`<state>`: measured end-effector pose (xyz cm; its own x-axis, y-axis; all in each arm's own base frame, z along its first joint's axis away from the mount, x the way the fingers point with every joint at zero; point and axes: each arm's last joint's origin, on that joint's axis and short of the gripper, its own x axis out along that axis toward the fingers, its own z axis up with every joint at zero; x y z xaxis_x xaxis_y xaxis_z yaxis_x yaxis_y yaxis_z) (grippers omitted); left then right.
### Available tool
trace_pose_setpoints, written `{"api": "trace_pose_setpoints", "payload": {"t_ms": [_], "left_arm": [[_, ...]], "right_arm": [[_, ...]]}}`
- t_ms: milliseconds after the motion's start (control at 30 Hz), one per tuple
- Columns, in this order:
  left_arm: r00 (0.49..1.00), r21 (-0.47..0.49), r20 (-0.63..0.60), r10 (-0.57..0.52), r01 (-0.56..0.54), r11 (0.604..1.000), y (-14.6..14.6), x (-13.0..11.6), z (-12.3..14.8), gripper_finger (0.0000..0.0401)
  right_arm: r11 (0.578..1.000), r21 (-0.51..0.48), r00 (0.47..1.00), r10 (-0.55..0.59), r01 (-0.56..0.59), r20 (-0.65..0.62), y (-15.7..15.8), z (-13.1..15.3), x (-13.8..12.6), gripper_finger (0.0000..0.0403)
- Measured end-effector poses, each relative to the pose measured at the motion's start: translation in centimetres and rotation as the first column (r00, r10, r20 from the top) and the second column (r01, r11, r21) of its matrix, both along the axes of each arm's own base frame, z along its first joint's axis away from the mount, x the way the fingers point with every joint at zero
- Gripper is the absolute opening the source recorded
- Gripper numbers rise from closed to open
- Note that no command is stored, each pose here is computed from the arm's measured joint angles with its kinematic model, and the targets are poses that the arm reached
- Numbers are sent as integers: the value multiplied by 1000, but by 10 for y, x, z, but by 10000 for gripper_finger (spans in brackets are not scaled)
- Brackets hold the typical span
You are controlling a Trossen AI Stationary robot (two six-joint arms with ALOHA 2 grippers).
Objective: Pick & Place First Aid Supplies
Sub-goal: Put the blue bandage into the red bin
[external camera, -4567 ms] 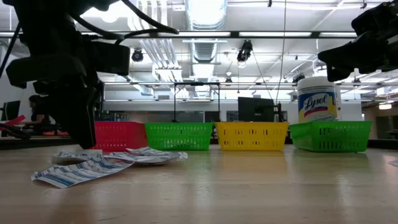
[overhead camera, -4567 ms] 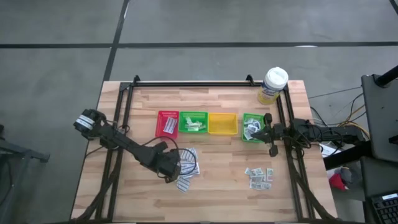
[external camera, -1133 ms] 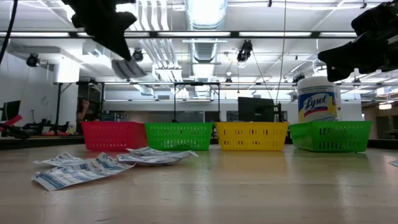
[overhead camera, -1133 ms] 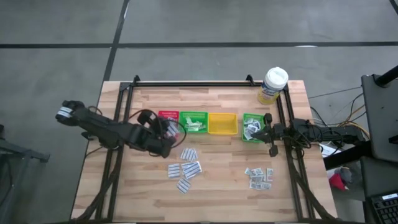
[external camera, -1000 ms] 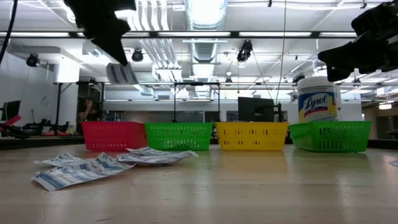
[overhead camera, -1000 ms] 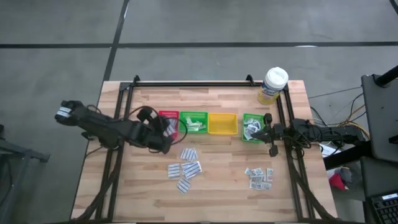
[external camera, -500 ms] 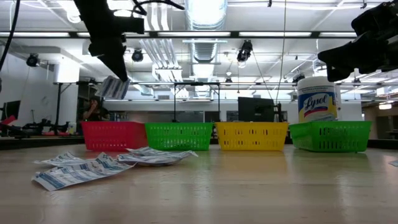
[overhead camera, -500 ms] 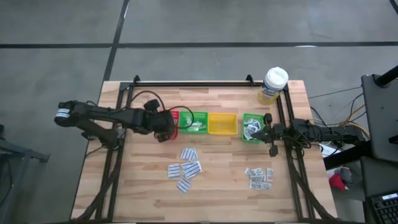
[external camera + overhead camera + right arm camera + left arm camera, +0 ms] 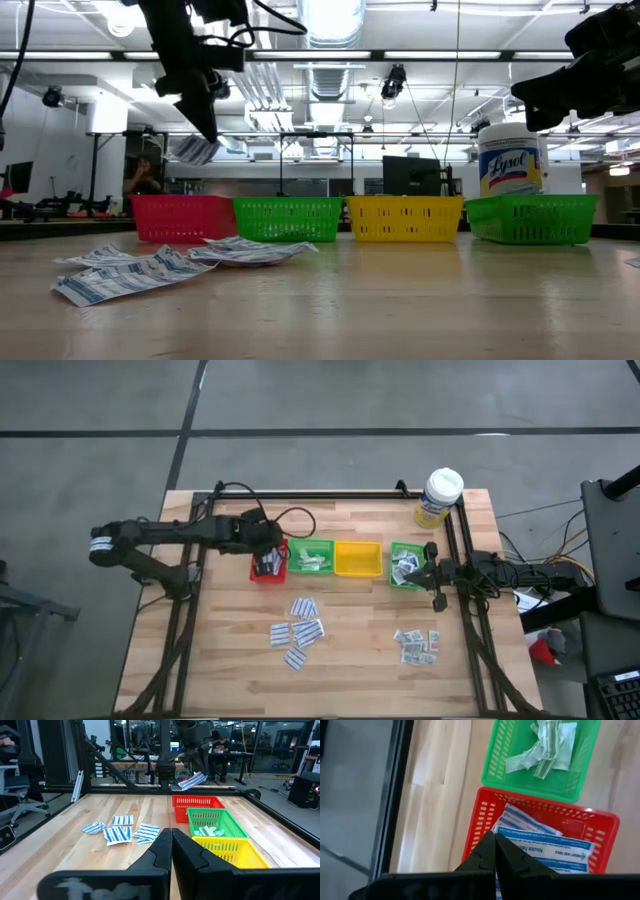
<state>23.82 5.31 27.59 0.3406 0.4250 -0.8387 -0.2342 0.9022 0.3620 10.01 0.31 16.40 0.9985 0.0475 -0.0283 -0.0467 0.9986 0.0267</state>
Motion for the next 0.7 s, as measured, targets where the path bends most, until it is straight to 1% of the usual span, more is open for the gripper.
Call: {"api": "trace_pose_setpoints", "payload": {"t_ms": [300,400,633,700], "left_arm": [[999,-37,33,-42,43,998,16,1,-3,0],[997,-48,30,-65,66,997,17,0,-10,0],[997,-51,30,-72,74,996,21,-2,-32,0],[996,-69,37,-85,88,994,22,-3,-38,0]], "right_arm": [[1000,-3,1000,0,0,0,0,0,0,8],[1000,-2,1000,0,0,0,0,0,0,8],[1000,-3,1000,0,0,0,0,0,0,8],[1000,-3,1000,0,0,0,0,0,0,8]]}}
